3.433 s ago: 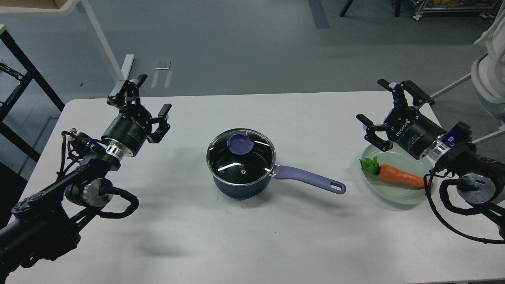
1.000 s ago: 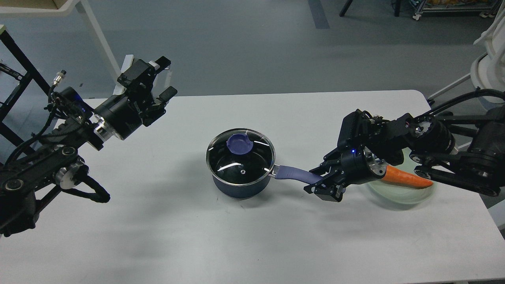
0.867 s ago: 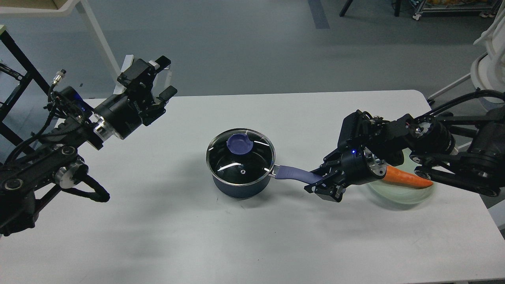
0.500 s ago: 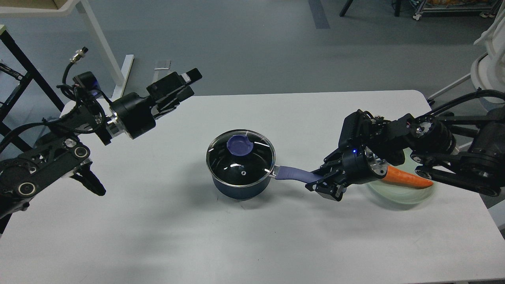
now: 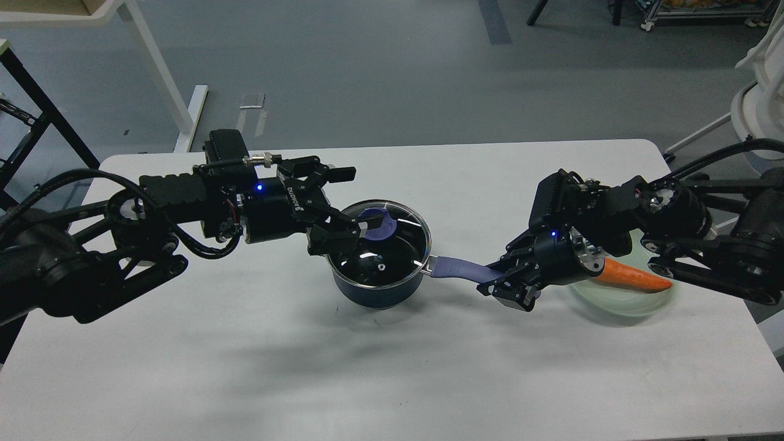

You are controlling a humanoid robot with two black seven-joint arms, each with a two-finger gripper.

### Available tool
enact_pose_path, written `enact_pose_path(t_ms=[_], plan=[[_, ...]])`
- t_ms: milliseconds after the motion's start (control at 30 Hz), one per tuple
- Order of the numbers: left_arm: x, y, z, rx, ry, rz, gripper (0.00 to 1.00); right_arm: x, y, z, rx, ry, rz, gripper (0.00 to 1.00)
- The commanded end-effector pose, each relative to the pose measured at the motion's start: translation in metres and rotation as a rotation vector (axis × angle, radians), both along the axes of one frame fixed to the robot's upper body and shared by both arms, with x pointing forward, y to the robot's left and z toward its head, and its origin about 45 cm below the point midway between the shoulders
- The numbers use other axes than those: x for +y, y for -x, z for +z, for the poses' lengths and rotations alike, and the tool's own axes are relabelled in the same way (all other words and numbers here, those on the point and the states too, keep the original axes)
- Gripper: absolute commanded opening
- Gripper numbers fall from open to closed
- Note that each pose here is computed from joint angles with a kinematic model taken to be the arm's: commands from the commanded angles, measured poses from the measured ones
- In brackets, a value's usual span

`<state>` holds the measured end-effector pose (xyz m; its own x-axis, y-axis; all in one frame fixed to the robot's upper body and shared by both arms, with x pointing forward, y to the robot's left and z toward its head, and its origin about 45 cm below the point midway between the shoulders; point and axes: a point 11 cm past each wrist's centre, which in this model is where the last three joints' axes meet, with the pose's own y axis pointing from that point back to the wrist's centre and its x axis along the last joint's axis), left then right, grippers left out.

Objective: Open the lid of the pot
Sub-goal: 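Reach the left gripper over the pot and grasp the purple lid knob, then lift the glass lid off the pot with the left gripper, moving it away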

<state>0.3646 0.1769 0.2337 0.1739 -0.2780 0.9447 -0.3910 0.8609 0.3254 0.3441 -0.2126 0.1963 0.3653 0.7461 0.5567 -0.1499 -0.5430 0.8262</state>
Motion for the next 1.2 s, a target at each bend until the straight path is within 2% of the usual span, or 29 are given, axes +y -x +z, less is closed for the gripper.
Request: enact_pose_path(t_ms=[0,467,900,1000,1133,1167], plan=[[-0.011,-0.001,-0.014,-0.020,-0.041,-0.031,0.99,0.000,0.000,0.000,0.003,-0.002,-0.003,0.28],[-0.013,-0.019,-0.046,0.015,-0.073,0.035,0.99,-0.001,0.001,-0.002,0.008,0.004,-0.002,0.28],[-0.011,-0.016,-0.059,0.025,-0.091,0.034,0.99,-0.001,0.001,-0.002,0.008,0.004,-0.002,0.28],[-0.010,-0.016,-0.061,0.028,-0.098,0.035,0.94,-0.001,0.001,-0.002,0.007,0.003,-0.002,0.28],[-0.009,-0.016,-0.062,0.030,-0.099,0.039,0.67,-0.001,0.001,-0.002,0.008,0.004,-0.002,0.28],[-0.009,-0.016,-0.062,0.030,-0.098,0.038,0.66,0.000,0.001,-0.002,0.007,0.003,0.000,0.28]])
